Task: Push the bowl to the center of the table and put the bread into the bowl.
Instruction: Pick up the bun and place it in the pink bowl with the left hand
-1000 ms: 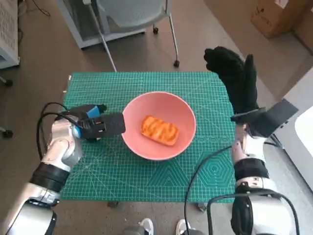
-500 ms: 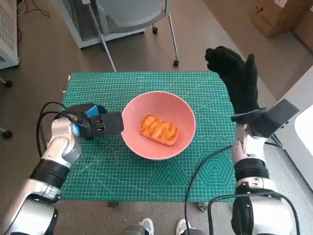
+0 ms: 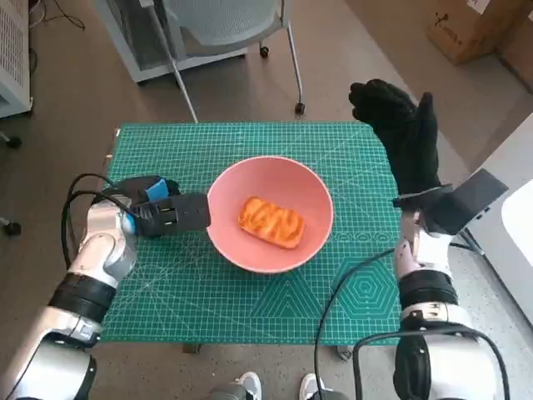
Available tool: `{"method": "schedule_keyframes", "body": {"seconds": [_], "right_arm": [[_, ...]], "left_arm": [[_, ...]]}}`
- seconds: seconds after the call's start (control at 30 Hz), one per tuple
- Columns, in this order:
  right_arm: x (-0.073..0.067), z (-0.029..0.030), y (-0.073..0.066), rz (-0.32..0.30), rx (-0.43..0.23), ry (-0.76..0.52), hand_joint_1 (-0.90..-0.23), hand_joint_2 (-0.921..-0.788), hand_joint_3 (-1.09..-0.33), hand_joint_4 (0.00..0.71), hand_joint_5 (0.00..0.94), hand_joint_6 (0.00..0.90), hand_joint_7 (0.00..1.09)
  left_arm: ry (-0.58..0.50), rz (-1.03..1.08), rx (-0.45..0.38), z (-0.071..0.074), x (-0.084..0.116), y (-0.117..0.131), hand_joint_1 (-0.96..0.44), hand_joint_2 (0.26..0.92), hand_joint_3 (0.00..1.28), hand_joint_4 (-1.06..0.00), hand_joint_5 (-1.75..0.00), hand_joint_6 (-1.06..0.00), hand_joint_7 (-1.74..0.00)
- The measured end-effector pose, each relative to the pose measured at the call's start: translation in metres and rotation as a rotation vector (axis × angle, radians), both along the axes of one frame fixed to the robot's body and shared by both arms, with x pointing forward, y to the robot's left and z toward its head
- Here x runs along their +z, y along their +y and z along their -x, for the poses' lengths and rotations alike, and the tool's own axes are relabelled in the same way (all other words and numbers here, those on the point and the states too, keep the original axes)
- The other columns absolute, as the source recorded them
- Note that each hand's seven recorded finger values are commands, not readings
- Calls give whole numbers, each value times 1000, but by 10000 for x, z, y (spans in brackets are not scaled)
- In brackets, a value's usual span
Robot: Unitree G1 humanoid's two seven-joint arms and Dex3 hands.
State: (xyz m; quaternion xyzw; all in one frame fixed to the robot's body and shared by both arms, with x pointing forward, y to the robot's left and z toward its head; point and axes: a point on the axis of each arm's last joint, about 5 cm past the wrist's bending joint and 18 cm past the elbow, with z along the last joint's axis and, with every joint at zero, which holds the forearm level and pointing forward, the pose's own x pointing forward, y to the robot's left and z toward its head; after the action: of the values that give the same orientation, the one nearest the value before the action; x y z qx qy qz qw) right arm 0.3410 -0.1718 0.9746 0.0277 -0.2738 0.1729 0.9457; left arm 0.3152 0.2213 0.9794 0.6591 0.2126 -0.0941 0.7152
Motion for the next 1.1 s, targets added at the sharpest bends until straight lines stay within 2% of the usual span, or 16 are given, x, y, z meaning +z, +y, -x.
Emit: {"method": "schedule_keyframes", "body": {"seconds": [0.13, 0.3, 0.5, 0.63, 0.7, 0.83, 1.1], "right_arm": [[0, 0, -3, -2, 1, 0, -515, -921, -613, 332, 0, 506, 0], [1, 0, 0, -1, 2, -1, -515, -921, -612, 334, 1, 507, 1], [0, -1, 1, -4, 5, -1, -513, -921, -612, 334, 1, 508, 1], [-2, 0, -8, -10, 7, -1, -515, -921, -612, 334, 0, 508, 1], [-3, 0, -8, -12, 10, -1, -518, -921, -611, 333, 0, 508, 1], [-5, 1, -7, -12, 13, -1, -526, -921, -608, 332, 0, 509, 2], [-37, 14, -16, -11, 15, 6, -528, -921, -607, 326, 0, 502, 0]], "left_arm": [[-54, 19, -20, 40, 200, -62, 2, 904, 86, -616, -1368, -750, -911], [-193, 65, -71, 121, 502, -166, 2, 917, 65, -637, -1293, -708, -1010], [-449, 115, -192, 305, 808, -274, 3, 909, 50, -701, -1093, -705, -1146], [-626, 130, -294, 436, 980, -398, 3, 908, 39, -724, -1029, -711, -1174], [-673, 132, -334, 469, 1026, -461, 3, 908, 36, -734, -1028, -707, -1169], [-692, 128, -392, 489, 1064, -596, 3, 909, 31, -737, -1051, -705, -1141], [-618, 179, -500, 477, 1022, -875, 2, 919, 30, -732, -1100, -668, -1138]]}}
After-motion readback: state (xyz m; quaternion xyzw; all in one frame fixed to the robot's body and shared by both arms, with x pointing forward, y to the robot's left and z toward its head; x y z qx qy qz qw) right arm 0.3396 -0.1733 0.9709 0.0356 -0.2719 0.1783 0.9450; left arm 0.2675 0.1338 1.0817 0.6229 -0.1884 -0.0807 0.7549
